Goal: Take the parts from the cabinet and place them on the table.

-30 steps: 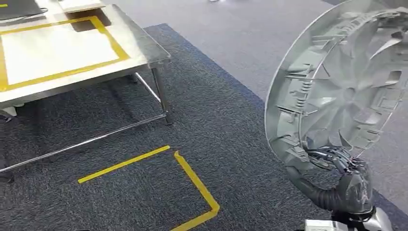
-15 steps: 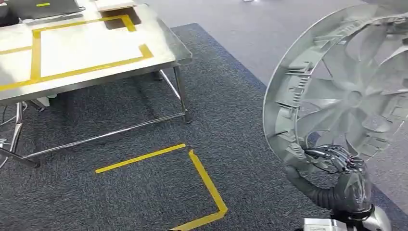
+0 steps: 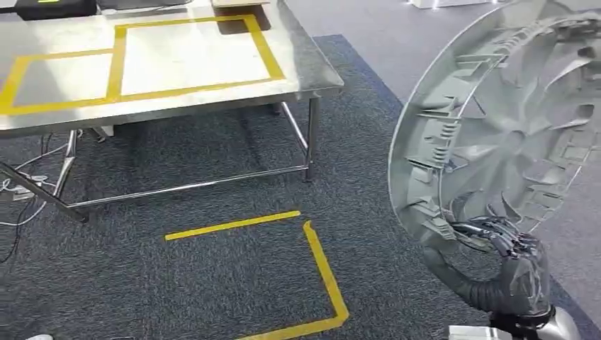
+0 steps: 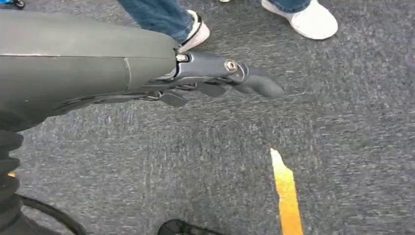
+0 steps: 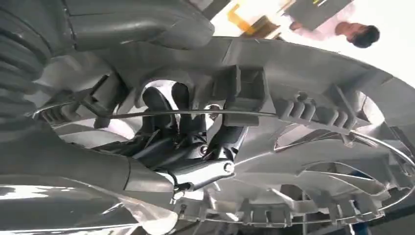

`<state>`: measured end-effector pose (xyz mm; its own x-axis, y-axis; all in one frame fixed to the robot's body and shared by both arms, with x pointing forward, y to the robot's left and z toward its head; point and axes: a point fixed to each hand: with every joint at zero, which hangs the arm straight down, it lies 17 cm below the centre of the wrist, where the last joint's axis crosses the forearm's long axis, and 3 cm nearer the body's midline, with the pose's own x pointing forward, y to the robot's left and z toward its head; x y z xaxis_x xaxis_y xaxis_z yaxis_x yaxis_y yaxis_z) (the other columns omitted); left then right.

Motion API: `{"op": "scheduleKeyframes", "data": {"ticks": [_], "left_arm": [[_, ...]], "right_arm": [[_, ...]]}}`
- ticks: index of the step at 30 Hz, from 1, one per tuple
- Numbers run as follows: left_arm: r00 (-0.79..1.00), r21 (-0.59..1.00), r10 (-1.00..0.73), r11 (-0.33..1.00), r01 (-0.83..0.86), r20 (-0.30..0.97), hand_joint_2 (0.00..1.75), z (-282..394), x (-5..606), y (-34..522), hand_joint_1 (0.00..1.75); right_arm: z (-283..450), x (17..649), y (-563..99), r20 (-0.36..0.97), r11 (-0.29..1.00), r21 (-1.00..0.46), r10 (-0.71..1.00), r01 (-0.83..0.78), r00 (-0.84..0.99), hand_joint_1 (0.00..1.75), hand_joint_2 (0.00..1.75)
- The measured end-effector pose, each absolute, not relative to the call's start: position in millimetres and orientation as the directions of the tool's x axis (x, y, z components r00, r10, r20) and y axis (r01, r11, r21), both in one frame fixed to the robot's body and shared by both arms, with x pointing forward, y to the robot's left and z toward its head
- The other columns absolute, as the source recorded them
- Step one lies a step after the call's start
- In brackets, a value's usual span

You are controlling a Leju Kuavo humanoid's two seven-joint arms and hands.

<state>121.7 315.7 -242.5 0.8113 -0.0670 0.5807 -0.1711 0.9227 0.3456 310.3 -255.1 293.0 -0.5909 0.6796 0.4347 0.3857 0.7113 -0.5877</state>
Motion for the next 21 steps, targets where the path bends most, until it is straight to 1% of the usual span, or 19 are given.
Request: {"op": "scheduleKeyframes", "data": {"ticks": [21], "left_arm": [[0.811,0.344,-0.075,0.925,-0.160,0.580,1.75,-243.1,123.7,315.4,0.00]], "right_arm": [[292.1,309.3,-255.1,0.435,0.709,-0.591,0.681,0.385,-0.589,1.75,1.75]]}}
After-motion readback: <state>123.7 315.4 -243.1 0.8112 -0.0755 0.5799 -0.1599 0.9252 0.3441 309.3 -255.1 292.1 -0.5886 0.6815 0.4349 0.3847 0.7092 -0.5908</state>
